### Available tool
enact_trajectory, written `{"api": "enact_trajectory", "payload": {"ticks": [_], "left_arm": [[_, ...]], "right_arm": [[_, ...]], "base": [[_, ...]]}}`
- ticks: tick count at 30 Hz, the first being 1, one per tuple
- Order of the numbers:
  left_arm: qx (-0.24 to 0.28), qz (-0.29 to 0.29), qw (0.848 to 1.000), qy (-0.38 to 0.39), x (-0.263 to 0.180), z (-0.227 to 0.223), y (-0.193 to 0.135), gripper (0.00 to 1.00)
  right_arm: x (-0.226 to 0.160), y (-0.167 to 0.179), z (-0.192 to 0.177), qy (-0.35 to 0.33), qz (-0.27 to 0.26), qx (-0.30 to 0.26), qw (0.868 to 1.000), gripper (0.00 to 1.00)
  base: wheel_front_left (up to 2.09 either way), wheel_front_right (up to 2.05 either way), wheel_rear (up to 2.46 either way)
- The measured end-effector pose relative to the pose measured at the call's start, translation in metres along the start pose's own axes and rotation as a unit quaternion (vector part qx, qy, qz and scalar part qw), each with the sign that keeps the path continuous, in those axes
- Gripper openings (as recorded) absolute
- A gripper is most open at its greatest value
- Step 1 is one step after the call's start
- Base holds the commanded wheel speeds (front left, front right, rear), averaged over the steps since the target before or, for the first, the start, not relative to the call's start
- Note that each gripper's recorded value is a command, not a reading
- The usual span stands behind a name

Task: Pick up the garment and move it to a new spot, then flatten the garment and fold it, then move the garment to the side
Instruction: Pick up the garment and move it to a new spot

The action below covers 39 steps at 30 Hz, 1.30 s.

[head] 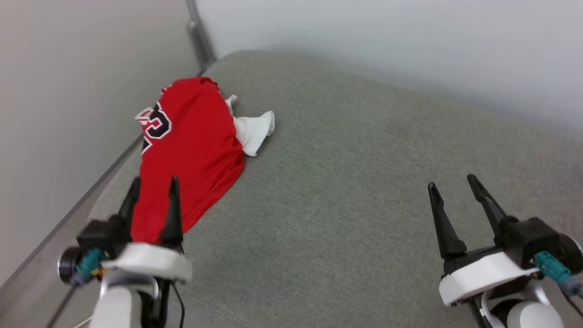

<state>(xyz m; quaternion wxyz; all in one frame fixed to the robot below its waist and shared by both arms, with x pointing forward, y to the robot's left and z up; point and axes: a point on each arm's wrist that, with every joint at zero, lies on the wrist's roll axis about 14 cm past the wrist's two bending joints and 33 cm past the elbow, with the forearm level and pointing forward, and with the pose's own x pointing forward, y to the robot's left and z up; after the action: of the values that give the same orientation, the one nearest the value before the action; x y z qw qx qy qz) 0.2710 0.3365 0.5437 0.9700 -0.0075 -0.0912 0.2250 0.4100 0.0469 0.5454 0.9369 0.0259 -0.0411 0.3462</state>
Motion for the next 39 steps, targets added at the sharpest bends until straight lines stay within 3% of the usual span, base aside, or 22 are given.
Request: {"api": "enact_trajectory", "payload": {"ticks": [5, 11, 16, 19, 21, 27, 30, 33, 35, 36, 39], "left_arm": [[-0.005, -0.018, 1.0, -0.018, 0.059, 0.016, -0.004, 1.0], [0.006, -0.049, 0.998, 0.027, 0.128, 0.009, -0.019, 1.0], [0.023, -0.067, 0.986, 0.154, 0.166, -0.038, -0.027, 1.0], [0.036, -0.07, 0.964, 0.253, 0.175, -0.077, -0.026, 1.0], [0.047, -0.064, 0.943, 0.325, 0.172, -0.107, -0.02, 1.0], [0.055, -0.005, 0.858, 0.511, 0.14, -0.184, 0.014, 1.0], [0.048, 0.019, 0.832, 0.553, 0.13, -0.204, 0.02, 1.0], [0.049, 0.026, 0.821, 0.569, 0.129, -0.213, 0.02, 1.0], [0.045, 0.027, 0.82, 0.57, 0.129, -0.215, 0.019, 0.14], [0.044, 0.027, 0.824, 0.564, 0.131, -0.213, 0.018, 0.0], [0.045, 0.019, 0.84, 0.54, 0.137, -0.206, 0.013, 0.0]], "right_arm": [[0.004, -0.022, -0.009, 0.009, -0.019, 0.004, 1.0, 1.0], [0.003, -0.063, -0.024, 0.015, -0.061, 0.007, 0.998, 1.0], [-0.005, -0.094, -0.039, 0.021, -0.101, 0.017, 0.995, 1.0], [-0.013, -0.111, -0.054, 0.031, -0.126, 0.024, 0.991, 1.0], [-0.018, -0.121, -0.063, 0.038, -0.14, 0.026, 0.989, 1.0], [-0.033, -0.143, -0.088, 0.061, -0.176, 0.039, 0.982, 1.0], [-0.04, -0.152, -0.098, 0.07, -0.192, 0.048, 0.978, 1.0], [-0.044, -0.159, -0.104, 0.076, -0.202, 0.048, 0.975, 1.0], [-0.046, -0.161, -0.106, 0.076, -0.206, 0.054, 0.974, 1.0], [-0.045, -0.161, -0.105, 0.074, -0.206, 0.054, 0.974, 1.0], [-0.045, -0.159, -0.099, 0.069, -0.205, 0.052, 0.975, 1.0]], "base": [[0.0, 0.0, 0.0], [0.0, 0.0, 0.0], [0.0, 0.0, 0.0], [0.0, 0.0, 0.0], [0.0, 0.0, 0.0], [0.0, 0.0, 0.0], [0.0, 0.0, 0.0], [0.0, 0.0, 0.0], [0.0, 0.0, 0.0], [0.0, 0.0, 0.0], [0.0, 0.0, 0.0]]}}
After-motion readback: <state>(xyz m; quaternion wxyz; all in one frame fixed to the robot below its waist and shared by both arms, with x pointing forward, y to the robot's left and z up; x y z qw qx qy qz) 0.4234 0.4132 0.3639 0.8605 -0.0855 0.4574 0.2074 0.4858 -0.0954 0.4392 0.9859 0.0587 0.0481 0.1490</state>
